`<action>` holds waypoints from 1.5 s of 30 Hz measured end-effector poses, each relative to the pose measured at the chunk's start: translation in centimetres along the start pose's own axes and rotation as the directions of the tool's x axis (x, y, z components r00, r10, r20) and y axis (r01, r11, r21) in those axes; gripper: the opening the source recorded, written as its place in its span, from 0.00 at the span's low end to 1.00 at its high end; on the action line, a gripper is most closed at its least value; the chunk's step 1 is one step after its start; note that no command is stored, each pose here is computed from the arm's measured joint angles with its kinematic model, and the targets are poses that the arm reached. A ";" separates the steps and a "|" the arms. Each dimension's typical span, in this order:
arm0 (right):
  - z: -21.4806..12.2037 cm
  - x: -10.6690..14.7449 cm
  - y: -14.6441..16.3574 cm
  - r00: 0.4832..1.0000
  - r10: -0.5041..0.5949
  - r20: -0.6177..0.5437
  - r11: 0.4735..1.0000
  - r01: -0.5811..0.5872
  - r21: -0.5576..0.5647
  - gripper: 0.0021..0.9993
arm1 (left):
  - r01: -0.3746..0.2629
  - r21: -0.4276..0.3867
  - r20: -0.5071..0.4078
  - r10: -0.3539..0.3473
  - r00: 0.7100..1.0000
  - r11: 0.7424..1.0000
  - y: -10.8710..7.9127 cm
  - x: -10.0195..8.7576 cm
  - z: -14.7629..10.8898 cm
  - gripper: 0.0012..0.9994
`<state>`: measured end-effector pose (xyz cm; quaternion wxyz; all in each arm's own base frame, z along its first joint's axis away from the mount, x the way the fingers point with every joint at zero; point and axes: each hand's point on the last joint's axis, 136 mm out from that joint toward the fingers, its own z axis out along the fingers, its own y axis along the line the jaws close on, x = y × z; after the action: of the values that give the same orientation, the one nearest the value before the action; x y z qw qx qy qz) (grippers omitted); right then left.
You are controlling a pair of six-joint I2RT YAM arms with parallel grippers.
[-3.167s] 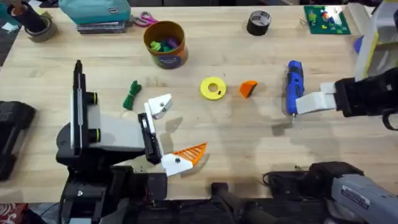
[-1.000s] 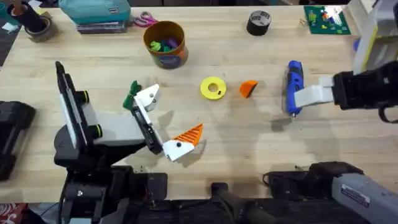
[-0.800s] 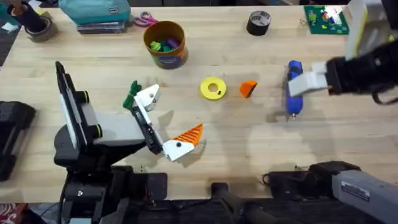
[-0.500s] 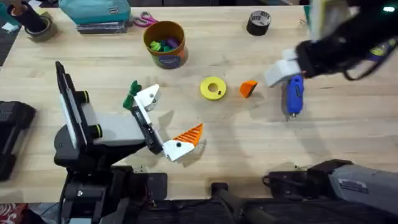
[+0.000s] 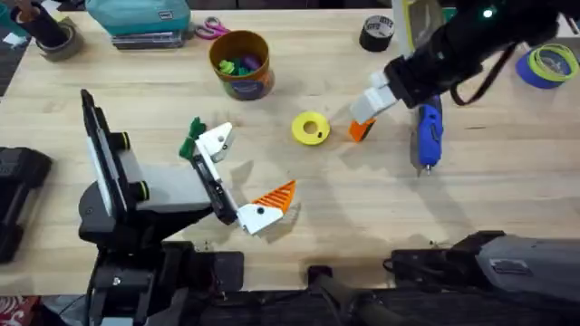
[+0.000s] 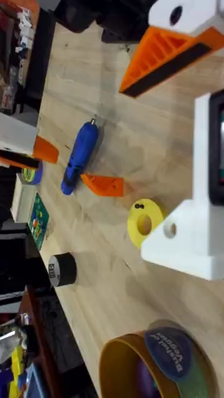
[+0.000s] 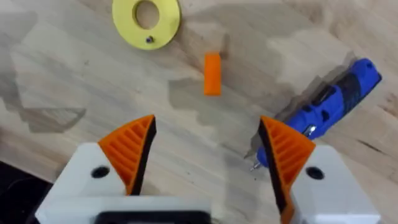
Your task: Pick up the gripper from the table and insert it into the empty holder that is missing its gripper. Then pick up a screw, insert it into the mounting hole, and use the screwdriver to tighten it. Finally, clean up the table by picking up the vegetable and placing it into the bucket.
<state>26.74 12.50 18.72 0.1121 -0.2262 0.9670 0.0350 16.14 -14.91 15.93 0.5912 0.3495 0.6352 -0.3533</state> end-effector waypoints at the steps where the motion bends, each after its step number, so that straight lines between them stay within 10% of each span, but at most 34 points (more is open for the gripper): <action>1: 0.2 -0.3 0.0 1.000 0.000 0.004 1.000 0.000 0.000 1.00 | 0.000 0.000 0.000 0.000 1.000 1.000 0.0 0.0 0.0 0.99; 39: 11.3 0.5 -1.7 0.992 0.096 -0.078 0.995 -0.098 -0.010 0.99 | 0.000 0.000 0.000 0.000 1.000 1.000 0.0 0.0 0.0 0.99; 45: 11.3 0.5 -1.5 0.992 0.103 -0.077 0.994 -0.105 -0.017 0.59 | 0.000 0.000 0.000 0.000 1.000 1.000 0.0 0.0 0.0 0.99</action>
<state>29.29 12.27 7.58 0.0708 -0.1779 0.9806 0.0422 16.14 -14.91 15.93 0.5912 0.3494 0.6353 -0.3533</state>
